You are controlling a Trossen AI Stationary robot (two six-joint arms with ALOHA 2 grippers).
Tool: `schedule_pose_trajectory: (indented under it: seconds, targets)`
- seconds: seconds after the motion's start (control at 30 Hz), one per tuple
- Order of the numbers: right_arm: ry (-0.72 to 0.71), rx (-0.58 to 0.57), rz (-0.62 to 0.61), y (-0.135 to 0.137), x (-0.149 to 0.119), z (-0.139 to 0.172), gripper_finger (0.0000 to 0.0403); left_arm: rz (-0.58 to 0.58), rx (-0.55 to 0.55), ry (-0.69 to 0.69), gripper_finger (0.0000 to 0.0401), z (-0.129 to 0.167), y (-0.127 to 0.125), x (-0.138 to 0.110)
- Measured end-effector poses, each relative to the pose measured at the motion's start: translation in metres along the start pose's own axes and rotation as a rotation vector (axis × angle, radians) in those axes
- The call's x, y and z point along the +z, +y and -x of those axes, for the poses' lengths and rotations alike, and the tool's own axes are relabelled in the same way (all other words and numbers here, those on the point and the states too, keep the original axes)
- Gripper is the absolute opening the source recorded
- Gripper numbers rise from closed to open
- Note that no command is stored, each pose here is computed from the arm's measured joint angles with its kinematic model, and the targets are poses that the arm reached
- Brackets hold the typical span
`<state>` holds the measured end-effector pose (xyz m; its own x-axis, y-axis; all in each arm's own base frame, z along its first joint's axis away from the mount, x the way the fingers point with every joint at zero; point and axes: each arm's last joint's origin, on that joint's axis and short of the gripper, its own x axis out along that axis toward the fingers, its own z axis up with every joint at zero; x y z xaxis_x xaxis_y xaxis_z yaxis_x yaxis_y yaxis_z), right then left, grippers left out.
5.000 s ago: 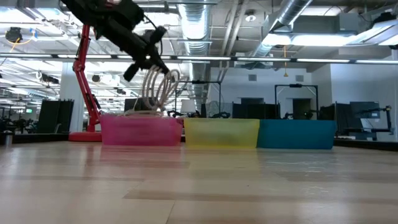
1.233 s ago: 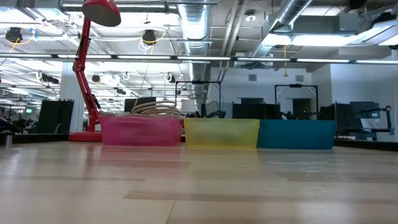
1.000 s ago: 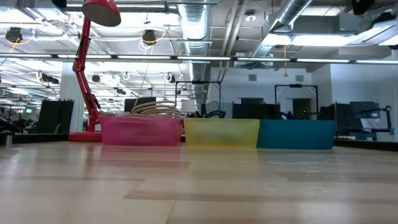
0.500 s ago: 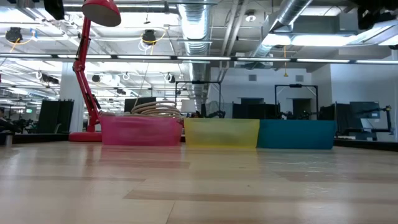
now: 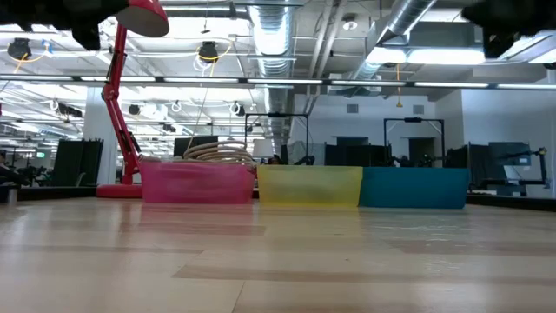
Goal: Pick & Place USB Port
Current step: Return to Home Position
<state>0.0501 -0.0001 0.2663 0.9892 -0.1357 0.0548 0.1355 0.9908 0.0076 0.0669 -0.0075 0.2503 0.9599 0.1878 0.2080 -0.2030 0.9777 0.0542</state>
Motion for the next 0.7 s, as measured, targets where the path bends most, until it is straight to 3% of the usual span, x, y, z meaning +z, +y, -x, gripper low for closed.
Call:
schedule_pose_trajectory:
  seconds: [0.4, 0.7]
  targets:
    - [0.05, -0.028, -0.041, 0.008, -0.058, -0.027, 0.0, 0.028, 0.029, -0.002, 0.0004, -0.008, -0.014, -0.058]
    - [0.103, -0.01, -0.08, 0.011, -0.077, -0.031, 0.0, 0.05, 0.041, -0.008, 0.0005, -0.008, -0.015, -0.065]
